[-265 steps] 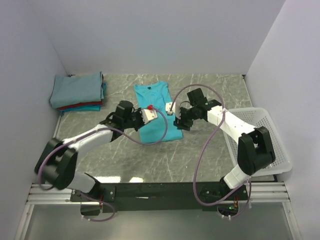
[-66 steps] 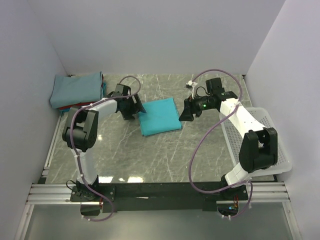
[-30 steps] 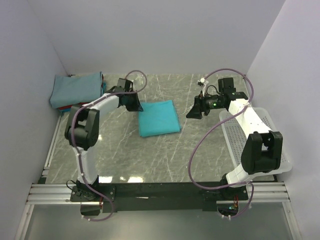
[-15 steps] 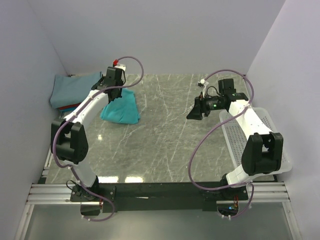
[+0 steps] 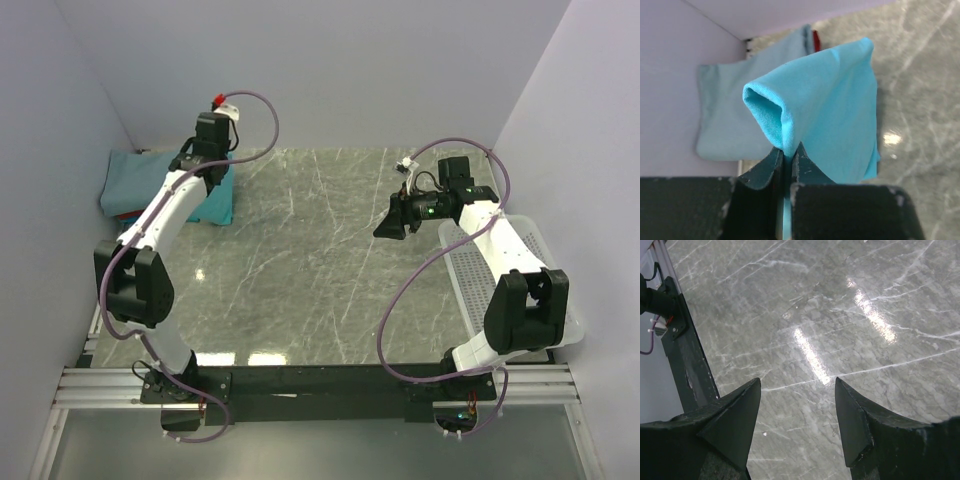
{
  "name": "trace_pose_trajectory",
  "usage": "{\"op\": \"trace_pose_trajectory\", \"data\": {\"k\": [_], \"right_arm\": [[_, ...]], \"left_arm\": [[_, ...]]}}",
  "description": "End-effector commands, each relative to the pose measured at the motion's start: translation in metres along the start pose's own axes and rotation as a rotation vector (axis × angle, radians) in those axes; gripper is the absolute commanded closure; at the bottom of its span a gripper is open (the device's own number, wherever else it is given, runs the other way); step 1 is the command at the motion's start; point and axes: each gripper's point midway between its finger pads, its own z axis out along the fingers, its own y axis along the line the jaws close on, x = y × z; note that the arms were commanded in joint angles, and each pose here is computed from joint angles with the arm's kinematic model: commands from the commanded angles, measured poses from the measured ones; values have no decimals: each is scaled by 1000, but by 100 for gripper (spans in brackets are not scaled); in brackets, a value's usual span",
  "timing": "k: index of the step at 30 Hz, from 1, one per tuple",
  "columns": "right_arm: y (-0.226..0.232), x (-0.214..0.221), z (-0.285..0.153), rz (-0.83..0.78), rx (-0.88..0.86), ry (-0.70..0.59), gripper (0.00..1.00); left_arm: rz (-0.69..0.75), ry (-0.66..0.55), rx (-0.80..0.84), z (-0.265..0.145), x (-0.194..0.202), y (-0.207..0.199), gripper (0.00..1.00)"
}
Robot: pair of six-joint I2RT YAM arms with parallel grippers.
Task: Fold and stack the t-shirts
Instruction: Neatly place the folded tshirt to the corner
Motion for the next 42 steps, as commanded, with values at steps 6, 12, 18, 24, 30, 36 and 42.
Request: {"op": "trace_pose_trajectory", "data": {"k": [6, 12, 18, 24, 30, 36, 42], "right_arm": [[10, -11, -9, -57, 6, -38, 33], [12, -12, -10, -60, 0, -40, 33], [8, -10, -10, -65, 14, -35, 33], [8, -8, -9, -61, 10, -28, 33], [4, -5, -7, -55, 12, -15, 33], [3, -4, -7, -56, 18, -12, 33], [0, -2, -6, -52, 21, -2, 33]], "left_arm": [[-94, -249, -116, -48, -89, 70, 100], [-135, -309, -157, -60, -108, 97, 100], [-134, -330, -184, -63, -116, 117, 100], [-130, -326, -206, -56, -114, 127, 100], [-116, -307, -164, -38, -105, 127, 100], [-126, -272, -164, -10, -95, 130, 100], [-143, -244, -154, 22, -90, 136, 100]]}}
